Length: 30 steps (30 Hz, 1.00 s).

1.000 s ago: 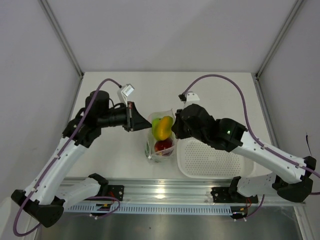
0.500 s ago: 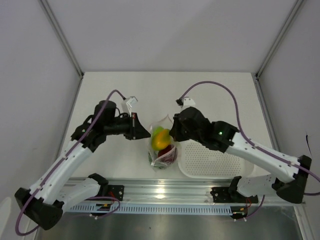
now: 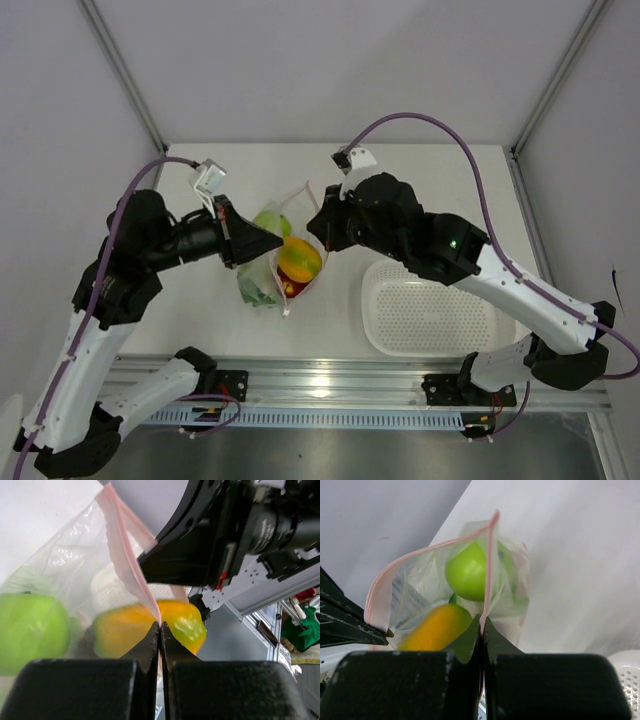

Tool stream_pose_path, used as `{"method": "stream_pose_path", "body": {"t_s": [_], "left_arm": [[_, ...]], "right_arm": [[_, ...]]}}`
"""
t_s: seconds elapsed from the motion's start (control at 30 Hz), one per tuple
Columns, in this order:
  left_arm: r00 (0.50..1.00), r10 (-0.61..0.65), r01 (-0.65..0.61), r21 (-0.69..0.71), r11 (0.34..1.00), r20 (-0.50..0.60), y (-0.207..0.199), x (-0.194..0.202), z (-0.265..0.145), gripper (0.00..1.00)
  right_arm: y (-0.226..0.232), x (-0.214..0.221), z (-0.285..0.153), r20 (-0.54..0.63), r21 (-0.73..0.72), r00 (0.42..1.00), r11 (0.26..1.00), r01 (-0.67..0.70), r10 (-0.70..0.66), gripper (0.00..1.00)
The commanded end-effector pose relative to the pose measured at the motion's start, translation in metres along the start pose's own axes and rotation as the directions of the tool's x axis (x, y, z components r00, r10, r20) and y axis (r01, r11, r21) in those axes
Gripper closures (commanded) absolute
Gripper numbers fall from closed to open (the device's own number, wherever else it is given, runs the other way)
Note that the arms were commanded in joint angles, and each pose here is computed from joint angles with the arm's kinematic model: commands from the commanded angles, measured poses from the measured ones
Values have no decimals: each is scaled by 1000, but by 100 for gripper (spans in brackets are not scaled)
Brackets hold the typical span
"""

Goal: Place the food in the zip-top bag and seal the zipper
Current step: Adjust the zipper food storage bag at the center of the board.

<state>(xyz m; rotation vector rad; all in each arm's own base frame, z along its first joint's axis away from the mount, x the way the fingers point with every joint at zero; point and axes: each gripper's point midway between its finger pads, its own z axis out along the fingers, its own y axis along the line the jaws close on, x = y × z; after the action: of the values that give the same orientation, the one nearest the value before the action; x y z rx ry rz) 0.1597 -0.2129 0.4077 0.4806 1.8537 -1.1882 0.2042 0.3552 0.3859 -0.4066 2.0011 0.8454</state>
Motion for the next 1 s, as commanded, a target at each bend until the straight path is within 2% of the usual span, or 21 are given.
{"method": "stream_pose_path", "body": {"t_s": [0.0,0.13,0.2,0.3,0.37,0.43,0.47,0.53,0.63,0.8,0.97], "left_arm": [[993,-75,71,-41,997,-93,31,37,17,100],[972,-162,139,-141,980,-168,76,88,33,99],[972,-162,131,-178,975,-169,86,93,33,99],[986,-103,72,-221,973,-133,85,72,23,99],[992,-56,27,-246,969,-109,77,52,10,100],[999,15,-25,-224,974,-48,52,19,-4,99],[999,19,-29,-219,975,-46,46,16,-9,99],[999,36,-37,-190,981,-11,29,3,-18,99],[1000,1,-5,-177,984,-23,35,17,-13,99],[984,-120,88,-225,970,-132,74,70,9,99],[995,-76,61,-205,977,-65,59,57,-6,99]], "right_arm": [[-7,16,11,-22,5,999,1000,23,-23,100],[-31,45,37,-87,41,996,999,4,0,100],[-40,52,48,-112,45,994,999,-1,6,100],[-39,48,62,-123,41,992,999,22,-17,100],[-29,29,65,-104,27,993,998,52,-49,100],[-22,17,62,-101,19,993,997,71,-68,100],[-9,-1,58,-66,-8,995,997,81,-81,100],[1,-8,52,-62,-35,994,996,88,-90,100],[4,-11,53,-54,-60,995,995,81,-84,100],[-30,15,77,-164,-4,983,997,78,-77,100],[-23,-23,62,-93,-30,981,985,170,-172,100]]}}
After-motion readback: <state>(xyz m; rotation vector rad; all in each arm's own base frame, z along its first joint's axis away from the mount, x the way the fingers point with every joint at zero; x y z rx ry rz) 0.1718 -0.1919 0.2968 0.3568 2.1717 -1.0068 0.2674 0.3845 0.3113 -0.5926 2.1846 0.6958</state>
